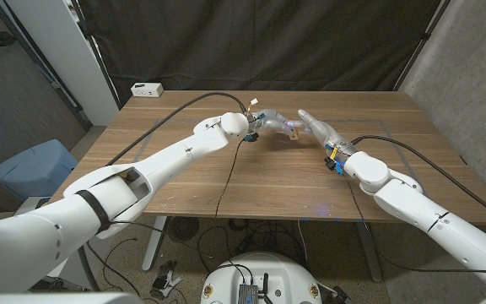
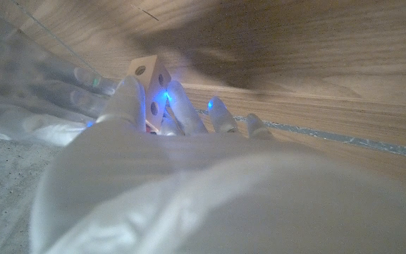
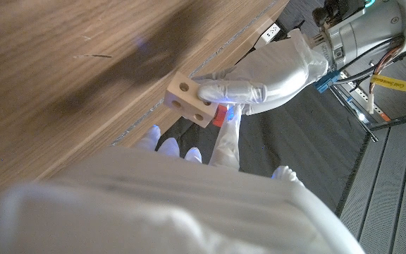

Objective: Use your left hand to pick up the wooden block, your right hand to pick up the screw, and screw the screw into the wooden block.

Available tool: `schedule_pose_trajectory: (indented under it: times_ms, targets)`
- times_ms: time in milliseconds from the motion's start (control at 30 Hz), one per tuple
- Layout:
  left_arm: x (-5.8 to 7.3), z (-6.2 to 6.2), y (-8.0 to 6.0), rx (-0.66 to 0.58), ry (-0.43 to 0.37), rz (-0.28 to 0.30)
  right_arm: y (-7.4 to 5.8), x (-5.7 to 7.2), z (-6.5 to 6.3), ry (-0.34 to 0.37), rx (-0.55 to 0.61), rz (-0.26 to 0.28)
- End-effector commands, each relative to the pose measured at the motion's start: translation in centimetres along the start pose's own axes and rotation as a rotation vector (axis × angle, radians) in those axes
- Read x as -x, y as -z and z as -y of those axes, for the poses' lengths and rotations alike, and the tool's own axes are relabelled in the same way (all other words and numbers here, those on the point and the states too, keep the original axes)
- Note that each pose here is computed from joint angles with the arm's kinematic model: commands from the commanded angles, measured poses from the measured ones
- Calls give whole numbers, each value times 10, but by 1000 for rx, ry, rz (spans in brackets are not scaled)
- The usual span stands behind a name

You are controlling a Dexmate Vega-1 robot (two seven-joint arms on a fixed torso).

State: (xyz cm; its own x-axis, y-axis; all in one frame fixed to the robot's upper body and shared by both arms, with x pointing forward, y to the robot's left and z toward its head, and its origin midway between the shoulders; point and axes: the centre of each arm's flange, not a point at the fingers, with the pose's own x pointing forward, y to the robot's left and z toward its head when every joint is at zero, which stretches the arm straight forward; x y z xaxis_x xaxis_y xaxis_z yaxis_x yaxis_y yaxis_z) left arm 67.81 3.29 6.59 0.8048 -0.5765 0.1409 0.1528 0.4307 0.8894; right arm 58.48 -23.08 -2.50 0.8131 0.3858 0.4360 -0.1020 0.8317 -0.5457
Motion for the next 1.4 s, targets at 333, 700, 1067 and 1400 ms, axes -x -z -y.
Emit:
schedule_pose_trajectory:
  times_ms: [333, 700, 1067, 1400]
  targets:
    - [-1, 0, 1, 2, 2, -3, -3, 1, 15, 47, 1, 17]
    - [-1, 0, -1, -9, 5, -2, 3, -2, 26, 64, 5, 2]
    - [1, -1, -1, -15, 2, -4, 10, -8, 31, 64, 9, -13]
    - [0, -3, -3, -24, 4, 0, 15, -11, 31, 62, 9, -26]
